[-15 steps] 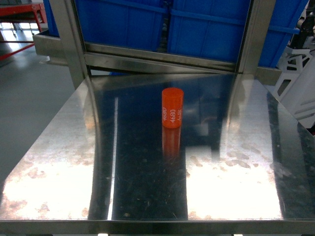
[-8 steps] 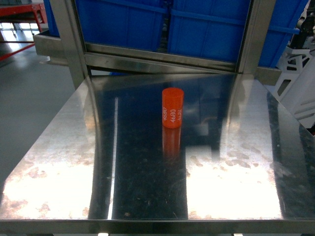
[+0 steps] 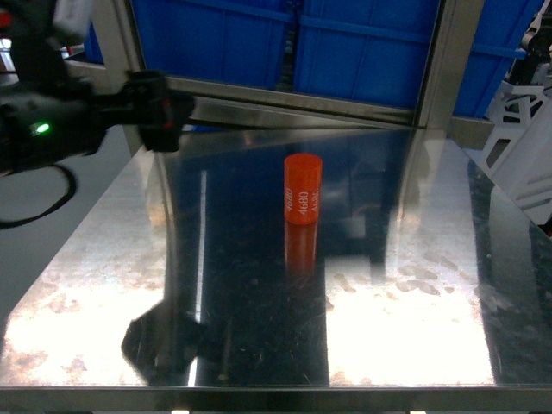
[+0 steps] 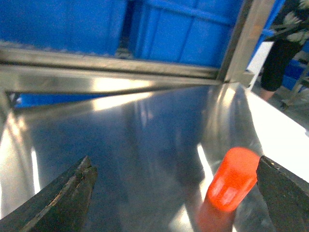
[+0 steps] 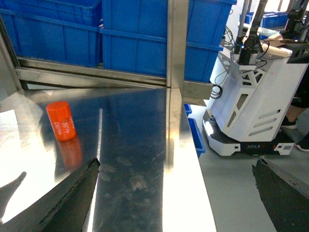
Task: Pick capacitor and pack into box
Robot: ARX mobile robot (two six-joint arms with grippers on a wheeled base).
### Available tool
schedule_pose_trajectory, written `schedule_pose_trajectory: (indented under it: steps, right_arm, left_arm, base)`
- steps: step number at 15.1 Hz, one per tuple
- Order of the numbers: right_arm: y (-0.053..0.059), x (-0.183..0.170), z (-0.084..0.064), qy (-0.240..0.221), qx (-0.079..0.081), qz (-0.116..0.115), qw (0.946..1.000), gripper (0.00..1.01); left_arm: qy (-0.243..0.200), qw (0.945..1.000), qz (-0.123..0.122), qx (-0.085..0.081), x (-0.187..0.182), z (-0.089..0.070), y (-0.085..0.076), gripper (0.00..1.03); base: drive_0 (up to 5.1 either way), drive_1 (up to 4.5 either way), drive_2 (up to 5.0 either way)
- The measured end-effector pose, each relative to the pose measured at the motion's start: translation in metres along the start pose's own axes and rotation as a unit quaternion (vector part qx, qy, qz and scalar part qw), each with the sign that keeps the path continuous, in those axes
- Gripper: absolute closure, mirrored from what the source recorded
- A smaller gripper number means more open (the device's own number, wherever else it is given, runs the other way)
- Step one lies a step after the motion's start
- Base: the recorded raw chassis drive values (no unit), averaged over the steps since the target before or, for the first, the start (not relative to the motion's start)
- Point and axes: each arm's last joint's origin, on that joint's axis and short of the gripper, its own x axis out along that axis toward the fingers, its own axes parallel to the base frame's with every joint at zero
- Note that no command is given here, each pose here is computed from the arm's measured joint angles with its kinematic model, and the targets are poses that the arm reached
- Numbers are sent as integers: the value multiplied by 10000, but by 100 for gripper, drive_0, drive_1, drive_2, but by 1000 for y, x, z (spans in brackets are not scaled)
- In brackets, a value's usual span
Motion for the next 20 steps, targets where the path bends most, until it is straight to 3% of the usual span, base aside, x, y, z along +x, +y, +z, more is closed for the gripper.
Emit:
schedule_pose_trajectory:
  steps: [2,4,7,10,14,19,20]
  right_arm:
    - [0,0,0,2,-2,0,10000,3]
    - [0,0,0,0,0,0,10000,3]
    - [0,0,0,0,-2,0,10000,3]
    - [0,0,0,0,-2,0,10000,3]
    - [0,0,0,0,-2,0,10000,3]
    - [0,0,0,0,-2,0,10000,3]
    - [0,0,0,0,-2,0,10000,3]
  left_arm:
    - [-190,9990,-396,102,41,16,-37,5]
    - [61,9980,-629,92,70,0,-60,5]
    - [389,9966,-719,93,91,-23,-74,5]
    - [509,9955,-796,101,104,-31,-81,5]
    - [973,9921,-788,61,114,-65,-82,5]
    - [1286,9902,-538,72,137,-97,-84,5]
    - [1356,9898,-429,101,142,-103,-84,10]
  base:
    - [0,0,0]
    - [0,0,0]
    - [0,0,0]
    - [0,0,0]
    - [0,0,0]
    - [0,0,0]
    - [0,0,0]
